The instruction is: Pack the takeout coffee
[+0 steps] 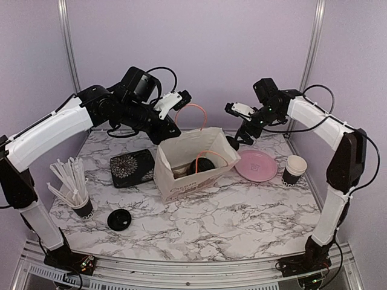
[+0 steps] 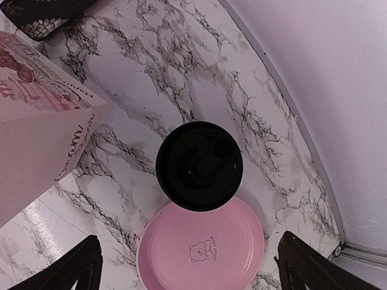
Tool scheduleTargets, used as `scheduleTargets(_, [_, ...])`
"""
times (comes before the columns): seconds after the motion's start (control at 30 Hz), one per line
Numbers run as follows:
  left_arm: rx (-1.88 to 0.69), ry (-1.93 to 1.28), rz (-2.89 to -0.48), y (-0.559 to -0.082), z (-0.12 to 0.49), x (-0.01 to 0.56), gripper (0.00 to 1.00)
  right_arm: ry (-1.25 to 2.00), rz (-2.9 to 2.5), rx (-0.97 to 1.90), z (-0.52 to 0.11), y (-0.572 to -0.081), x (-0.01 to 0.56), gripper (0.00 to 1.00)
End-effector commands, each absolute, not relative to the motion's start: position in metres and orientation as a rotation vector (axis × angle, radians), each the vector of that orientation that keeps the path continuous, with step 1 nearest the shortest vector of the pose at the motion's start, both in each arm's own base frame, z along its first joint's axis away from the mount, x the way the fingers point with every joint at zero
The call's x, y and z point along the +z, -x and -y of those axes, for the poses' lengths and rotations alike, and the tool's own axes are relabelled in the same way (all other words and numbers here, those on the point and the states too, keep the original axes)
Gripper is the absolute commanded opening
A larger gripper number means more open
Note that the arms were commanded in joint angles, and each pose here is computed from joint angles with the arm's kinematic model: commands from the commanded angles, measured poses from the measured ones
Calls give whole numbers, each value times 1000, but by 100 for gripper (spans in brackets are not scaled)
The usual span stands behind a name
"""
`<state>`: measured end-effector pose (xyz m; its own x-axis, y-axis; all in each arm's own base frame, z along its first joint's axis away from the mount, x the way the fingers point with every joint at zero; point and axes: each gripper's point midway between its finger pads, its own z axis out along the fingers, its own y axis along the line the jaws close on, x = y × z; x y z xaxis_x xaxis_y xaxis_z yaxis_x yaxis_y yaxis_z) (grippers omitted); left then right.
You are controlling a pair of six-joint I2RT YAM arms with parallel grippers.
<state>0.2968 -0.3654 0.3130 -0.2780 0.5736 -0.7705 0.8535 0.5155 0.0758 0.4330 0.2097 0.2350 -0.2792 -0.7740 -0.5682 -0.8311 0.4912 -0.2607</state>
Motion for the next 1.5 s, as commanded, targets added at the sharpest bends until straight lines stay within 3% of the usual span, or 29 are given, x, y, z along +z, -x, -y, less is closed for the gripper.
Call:
scheduleTargets(0.0, [-566, -1157, -2077, -307, 364, 303, 0, 1240, -2158, 148, -213, -456, 226, 99])
scheduleTargets(0.3, [-502, -1058, -2178, -346, 343, 285, 5, 1169, -2214, 220, -226, -487, 203, 99])
scheduleTargets(0.67, [-469, -957, -2205, -378, 332, 281, 32, 1167, -2266, 256, -231, -497, 174, 99])
scheduleTargets(0.93, [-480, -945, -2203, -378, 330, 284, 37, 1156, -2303, 278, -233, -501, 157, 98])
scheduleTargets(1.3, [-486, -950, -2199, -373, 327, 284, 39, 1155, -2320, 318, -236, -497, 153, 84])
scheduleTargets(1.47, [-489, -950, -2202, -374, 328, 282, 40, 1154, -2340, 324, -235, -494, 147, 82])
